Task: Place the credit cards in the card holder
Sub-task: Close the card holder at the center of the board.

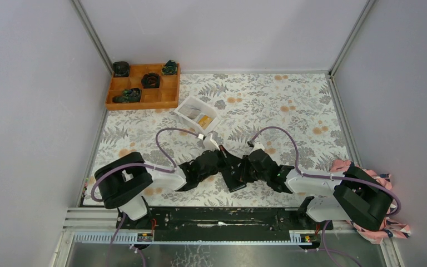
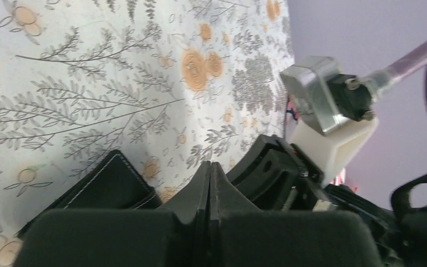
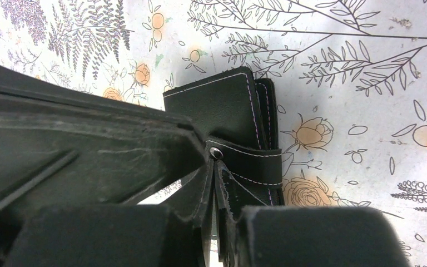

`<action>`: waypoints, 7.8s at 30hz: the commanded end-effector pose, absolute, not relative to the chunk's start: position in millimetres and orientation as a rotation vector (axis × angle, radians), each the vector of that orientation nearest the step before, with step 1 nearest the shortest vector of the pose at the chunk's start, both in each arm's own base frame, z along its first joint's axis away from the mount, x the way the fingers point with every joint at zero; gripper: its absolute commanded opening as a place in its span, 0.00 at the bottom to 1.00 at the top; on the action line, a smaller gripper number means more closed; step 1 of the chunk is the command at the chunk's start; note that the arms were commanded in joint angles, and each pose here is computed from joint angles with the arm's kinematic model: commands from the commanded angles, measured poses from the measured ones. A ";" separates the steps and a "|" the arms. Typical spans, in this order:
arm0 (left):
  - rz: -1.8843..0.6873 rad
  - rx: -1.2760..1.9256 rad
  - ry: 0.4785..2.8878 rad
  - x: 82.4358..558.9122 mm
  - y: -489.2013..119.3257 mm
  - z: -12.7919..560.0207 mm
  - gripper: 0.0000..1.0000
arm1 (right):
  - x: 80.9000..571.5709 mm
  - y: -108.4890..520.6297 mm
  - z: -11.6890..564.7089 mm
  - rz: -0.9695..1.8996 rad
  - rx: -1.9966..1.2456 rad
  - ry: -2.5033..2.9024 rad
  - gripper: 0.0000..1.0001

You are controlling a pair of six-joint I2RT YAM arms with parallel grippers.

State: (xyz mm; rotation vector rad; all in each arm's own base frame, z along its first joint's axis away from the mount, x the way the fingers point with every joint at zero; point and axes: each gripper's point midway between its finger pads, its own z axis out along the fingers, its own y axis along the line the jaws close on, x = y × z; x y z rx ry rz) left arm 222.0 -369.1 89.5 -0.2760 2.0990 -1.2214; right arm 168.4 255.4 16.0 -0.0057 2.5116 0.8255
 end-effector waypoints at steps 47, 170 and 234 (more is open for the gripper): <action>-0.709 0.102 2.190 178.7 -355.4 28.3 0.00 | 124.0 191.9 -50.0 0.444 -0.073 2.791 0.10; -0.573 -0.035 2.203 186.5 -316.4 37.4 0.00 | 145.8 251.2 97.3 0.806 -0.263 2.416 0.31; -0.746 -0.116 2.345 135.4 -337.9 3.5 0.12 | 162.8 209.3 56.7 0.133 -0.352 2.583 0.12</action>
